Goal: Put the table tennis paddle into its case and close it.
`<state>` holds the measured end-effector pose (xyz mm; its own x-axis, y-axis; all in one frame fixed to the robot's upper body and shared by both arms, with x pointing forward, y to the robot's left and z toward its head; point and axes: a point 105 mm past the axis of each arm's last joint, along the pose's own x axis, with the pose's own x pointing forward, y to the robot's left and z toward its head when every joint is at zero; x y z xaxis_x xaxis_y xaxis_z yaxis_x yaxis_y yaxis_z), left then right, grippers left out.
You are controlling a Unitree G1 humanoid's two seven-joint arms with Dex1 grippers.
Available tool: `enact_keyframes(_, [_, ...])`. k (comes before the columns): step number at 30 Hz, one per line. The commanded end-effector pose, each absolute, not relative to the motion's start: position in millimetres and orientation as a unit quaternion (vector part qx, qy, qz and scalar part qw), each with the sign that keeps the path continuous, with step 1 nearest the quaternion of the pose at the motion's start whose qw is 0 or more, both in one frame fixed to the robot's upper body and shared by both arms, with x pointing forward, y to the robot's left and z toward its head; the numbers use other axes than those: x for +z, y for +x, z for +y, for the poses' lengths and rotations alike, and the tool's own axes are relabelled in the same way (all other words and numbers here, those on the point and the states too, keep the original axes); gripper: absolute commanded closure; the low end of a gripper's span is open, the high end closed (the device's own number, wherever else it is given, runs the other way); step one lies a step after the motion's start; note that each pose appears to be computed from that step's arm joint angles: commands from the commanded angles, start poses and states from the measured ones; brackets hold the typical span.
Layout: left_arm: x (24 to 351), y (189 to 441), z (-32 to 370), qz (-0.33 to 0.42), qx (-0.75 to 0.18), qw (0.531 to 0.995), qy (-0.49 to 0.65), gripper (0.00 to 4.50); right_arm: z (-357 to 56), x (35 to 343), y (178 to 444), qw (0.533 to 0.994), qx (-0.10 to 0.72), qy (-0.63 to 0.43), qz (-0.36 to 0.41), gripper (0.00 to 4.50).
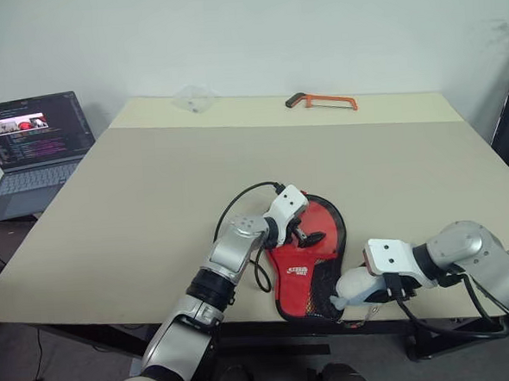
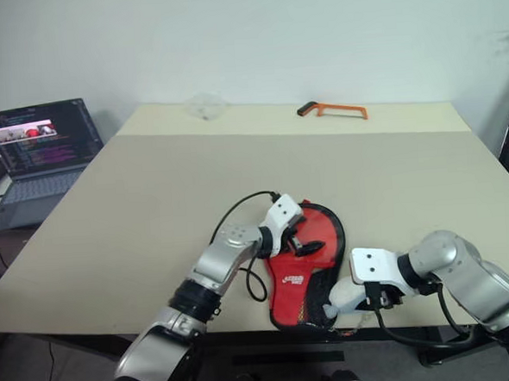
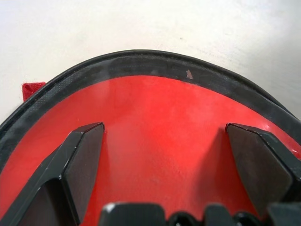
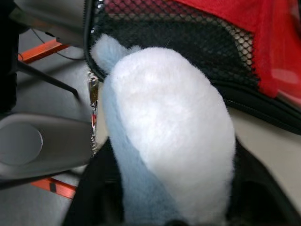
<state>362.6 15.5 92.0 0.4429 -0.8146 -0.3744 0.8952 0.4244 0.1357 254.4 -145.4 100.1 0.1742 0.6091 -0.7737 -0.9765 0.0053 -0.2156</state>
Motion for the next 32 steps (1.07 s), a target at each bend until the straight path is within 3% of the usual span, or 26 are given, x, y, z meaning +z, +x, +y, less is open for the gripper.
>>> enact_keyframes(1, [129, 355, 38, 0.085, -0.543, 0.826, 0.125, 0.00, -154, 116, 259, 0.671, 0.591, -0.379, 0.238, 0.67])
enact_keyframes(3, [148, 350, 59, 0.075, -0.558, 0.818, 0.121, 0.00, -160, 129, 264, 0.686, 0.583, -0.367, 0.233, 0.01])
enact_keyframes(10, [180, 323, 148, 0.100, -0.582, 0.789, 0.169, 0.00, -182, 174, 255, 0.726, 0.592, -0.278, 0.213, 0.01])
enact_keyframes(14, [192, 287, 189, 0.144, -0.607, 0.762, 0.174, 0.00, -195, 199, 240, 0.752, 0.588, -0.221, 0.196, 0.01])
enact_keyframes(21, [205, 263, 267, 0.221, -0.510, 0.807, 0.199, 0.00, -246, 215, 214, 0.808, 0.504, -0.199, 0.234, 0.01])
enact_keyframes(26, [200, 259, 276, 0.230, -0.483, 0.822, 0.196, 0.00, -233, 214, 206, 0.802, 0.516, -0.179, 0.243, 0.01])
enact_keyframes(32, [187, 259, 256, 0.232, -0.482, 0.828, 0.167, 0.00, -197, 218, 208, 0.771, 0.568, -0.187, 0.219, 0.01])
